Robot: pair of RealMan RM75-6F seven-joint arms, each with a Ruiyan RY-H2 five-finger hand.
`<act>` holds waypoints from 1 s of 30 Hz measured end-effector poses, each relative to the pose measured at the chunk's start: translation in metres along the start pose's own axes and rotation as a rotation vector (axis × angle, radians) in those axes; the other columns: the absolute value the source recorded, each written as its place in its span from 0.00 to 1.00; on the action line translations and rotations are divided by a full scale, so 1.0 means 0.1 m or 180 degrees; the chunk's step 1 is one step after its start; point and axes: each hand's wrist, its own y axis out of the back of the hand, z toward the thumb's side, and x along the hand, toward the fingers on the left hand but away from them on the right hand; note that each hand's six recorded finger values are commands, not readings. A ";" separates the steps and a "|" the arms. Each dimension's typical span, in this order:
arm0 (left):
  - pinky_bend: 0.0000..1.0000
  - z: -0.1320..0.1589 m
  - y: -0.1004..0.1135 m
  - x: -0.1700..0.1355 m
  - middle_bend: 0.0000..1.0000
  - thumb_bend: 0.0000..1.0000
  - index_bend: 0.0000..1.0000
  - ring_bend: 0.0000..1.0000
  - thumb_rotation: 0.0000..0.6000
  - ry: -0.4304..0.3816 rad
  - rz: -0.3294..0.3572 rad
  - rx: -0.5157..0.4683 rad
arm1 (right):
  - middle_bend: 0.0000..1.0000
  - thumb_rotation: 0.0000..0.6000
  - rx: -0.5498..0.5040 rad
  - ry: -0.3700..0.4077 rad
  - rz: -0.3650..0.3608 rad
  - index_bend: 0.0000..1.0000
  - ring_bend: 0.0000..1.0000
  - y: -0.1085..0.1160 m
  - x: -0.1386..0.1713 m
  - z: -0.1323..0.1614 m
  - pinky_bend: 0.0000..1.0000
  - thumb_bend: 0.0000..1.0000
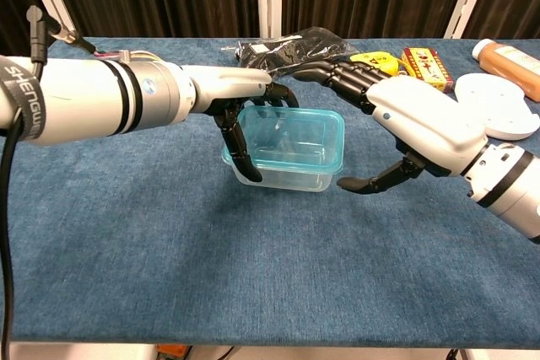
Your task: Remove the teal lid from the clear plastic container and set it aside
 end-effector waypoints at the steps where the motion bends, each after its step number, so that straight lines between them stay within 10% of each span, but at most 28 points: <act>1: 0.32 0.00 0.00 0.00 0.31 0.00 0.25 0.26 1.00 -0.0002 0.0002 0.0014 | 0.00 1.00 0.0009 0.0020 0.0018 0.00 0.00 0.00 -0.01 0.00 0.00 0.06; 30: 0.31 0.04 0.02 -0.01 0.29 0.00 0.23 0.26 1.00 -0.0009 -0.0061 0.0212 | 0.00 1.00 0.0171 0.0344 0.0265 0.00 0.00 0.10 -0.23 -0.02 0.00 0.05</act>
